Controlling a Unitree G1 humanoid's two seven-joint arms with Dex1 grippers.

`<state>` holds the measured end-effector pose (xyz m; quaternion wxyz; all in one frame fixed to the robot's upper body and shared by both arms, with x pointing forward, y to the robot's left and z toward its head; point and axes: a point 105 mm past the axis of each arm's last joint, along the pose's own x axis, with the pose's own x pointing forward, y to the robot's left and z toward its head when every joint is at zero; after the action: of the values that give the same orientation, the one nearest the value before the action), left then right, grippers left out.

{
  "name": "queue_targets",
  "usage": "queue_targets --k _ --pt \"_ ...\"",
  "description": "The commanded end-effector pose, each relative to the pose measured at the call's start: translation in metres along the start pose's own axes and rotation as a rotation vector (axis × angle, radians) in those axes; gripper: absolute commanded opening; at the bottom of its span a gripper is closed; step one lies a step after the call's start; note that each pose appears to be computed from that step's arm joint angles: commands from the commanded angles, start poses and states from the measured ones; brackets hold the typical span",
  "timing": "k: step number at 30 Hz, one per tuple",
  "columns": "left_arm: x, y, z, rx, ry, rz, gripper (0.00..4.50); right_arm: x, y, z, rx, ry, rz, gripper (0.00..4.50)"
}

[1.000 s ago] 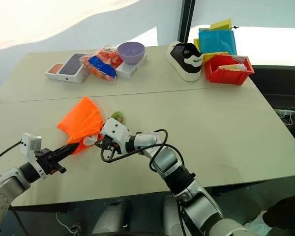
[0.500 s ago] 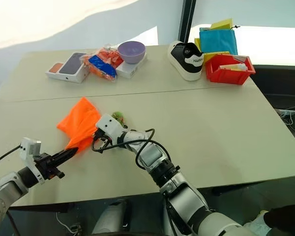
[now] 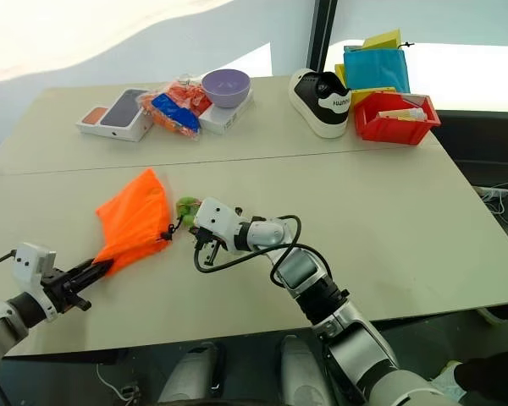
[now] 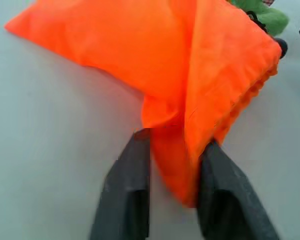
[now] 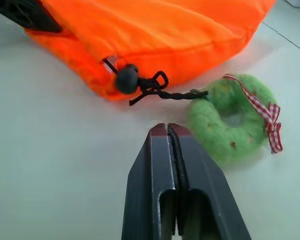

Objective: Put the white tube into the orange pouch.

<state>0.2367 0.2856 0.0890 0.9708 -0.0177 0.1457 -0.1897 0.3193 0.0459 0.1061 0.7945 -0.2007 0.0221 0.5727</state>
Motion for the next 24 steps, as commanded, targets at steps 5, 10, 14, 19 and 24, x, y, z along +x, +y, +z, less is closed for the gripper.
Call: queue_targets --k 5,10,14,19,24 --pt "0.001 -0.001 0.018 0.030 -0.095 0.004 4.33 0.015 -0.007 0.022 -0.139 -0.060 -0.044 3.44" --pt "-0.007 -0.002 0.035 0.008 -0.172 -0.014 4.33 0.022 -0.021 0.014 -0.183 -0.025 -0.104 3.44" --pt "-0.011 -0.004 0.039 -0.010 -0.180 -0.029 4.33 0.023 -0.025 0.003 -0.215 0.017 -0.100 3.44" --pt "-0.016 -0.005 0.046 -0.036 -0.198 -0.046 4.40 0.020 -0.028 -0.002 -0.240 0.030 -0.102 1.60" --pt "-0.018 -0.010 0.047 -0.029 -0.172 -0.082 4.40 0.008 -0.038 -0.002 -0.263 0.034 -0.143 0.04"
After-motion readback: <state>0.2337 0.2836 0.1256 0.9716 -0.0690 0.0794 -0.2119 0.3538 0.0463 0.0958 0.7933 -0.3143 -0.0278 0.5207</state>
